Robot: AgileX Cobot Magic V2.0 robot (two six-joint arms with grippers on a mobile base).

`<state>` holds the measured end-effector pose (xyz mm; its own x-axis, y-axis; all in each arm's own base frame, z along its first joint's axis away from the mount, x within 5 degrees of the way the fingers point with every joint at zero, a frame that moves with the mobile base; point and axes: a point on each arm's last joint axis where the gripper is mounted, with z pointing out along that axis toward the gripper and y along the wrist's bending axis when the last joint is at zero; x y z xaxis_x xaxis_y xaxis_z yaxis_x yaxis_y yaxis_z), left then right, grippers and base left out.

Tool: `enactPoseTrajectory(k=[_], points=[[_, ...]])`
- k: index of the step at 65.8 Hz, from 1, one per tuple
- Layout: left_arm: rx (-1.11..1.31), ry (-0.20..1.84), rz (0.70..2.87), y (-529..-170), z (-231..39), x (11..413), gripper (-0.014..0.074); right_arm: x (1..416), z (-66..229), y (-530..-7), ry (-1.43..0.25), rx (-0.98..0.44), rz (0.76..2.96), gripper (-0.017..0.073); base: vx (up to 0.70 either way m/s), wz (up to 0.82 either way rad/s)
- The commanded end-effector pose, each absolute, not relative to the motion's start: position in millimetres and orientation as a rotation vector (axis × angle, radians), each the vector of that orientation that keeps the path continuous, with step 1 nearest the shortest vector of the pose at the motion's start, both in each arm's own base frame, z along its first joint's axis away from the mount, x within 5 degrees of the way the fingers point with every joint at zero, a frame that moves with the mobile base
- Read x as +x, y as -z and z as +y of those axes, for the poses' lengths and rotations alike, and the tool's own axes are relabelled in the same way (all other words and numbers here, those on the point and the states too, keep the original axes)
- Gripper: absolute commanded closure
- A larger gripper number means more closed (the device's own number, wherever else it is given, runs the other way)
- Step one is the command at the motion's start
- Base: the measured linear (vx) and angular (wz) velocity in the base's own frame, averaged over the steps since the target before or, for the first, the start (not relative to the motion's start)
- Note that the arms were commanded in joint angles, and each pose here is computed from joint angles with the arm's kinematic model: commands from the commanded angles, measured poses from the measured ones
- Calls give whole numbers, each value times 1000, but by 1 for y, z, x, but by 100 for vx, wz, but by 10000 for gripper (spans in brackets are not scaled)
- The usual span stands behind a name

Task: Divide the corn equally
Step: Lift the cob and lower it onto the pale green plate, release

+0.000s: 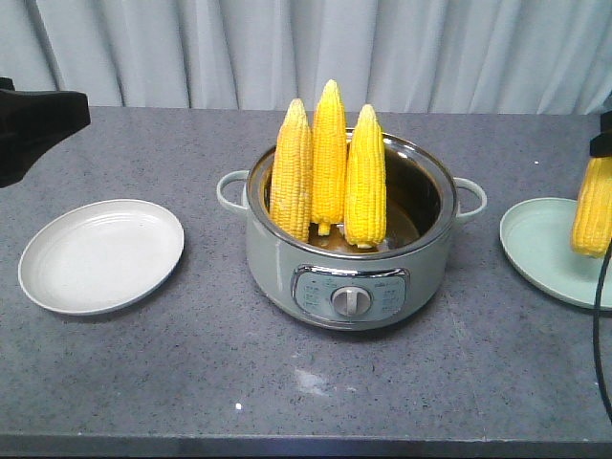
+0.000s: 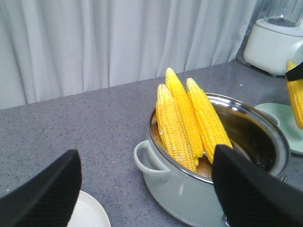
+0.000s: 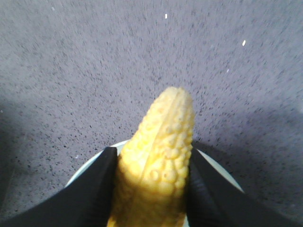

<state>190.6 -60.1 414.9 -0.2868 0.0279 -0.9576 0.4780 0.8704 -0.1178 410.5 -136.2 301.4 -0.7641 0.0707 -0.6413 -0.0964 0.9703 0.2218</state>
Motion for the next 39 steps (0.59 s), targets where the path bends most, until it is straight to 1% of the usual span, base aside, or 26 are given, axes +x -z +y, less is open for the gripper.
enactPoseTrajectory(k=[1,10,19,24,30,31,33,34,35,39], points=[[341,487,1753,-431,-61,188,38,410,-134,-320,-332,-28,2356,562,0,0],[346,486,1755,-430,-61,188,38,413,-135,-303,-376,-45,2418,545,0,0],[348,488,1757,-430,-61,188,38,414,-135,-295,-396,-34,2447,476,0,0],[353,492,1762,-430,-61,187,38,414,-134,-295,-409,-42,2453,388,0,0],[356,495,1772,-428,-62,189,38,414,-134,-296,-413,-39,2447,230,0,0],[358,497,1774,-428,-62,189,38,414,-134,-296,-414,-39,2447,219,0,0],[359,499,1779,-427,-62,190,38,413,-134,-297,-415,-37,2444,161,0,0],[362,502,1785,-426,-63,190,38,413,-133,-297,-420,-33,2443,115,0,0],[364,503,1789,-426,-63,191,38,413,-133,-298,-421,-31,2441,104,0,0],[375,516,1817,-422,-64,194,38,413,-132,-302,-434,-22,2420,1,0,0]])
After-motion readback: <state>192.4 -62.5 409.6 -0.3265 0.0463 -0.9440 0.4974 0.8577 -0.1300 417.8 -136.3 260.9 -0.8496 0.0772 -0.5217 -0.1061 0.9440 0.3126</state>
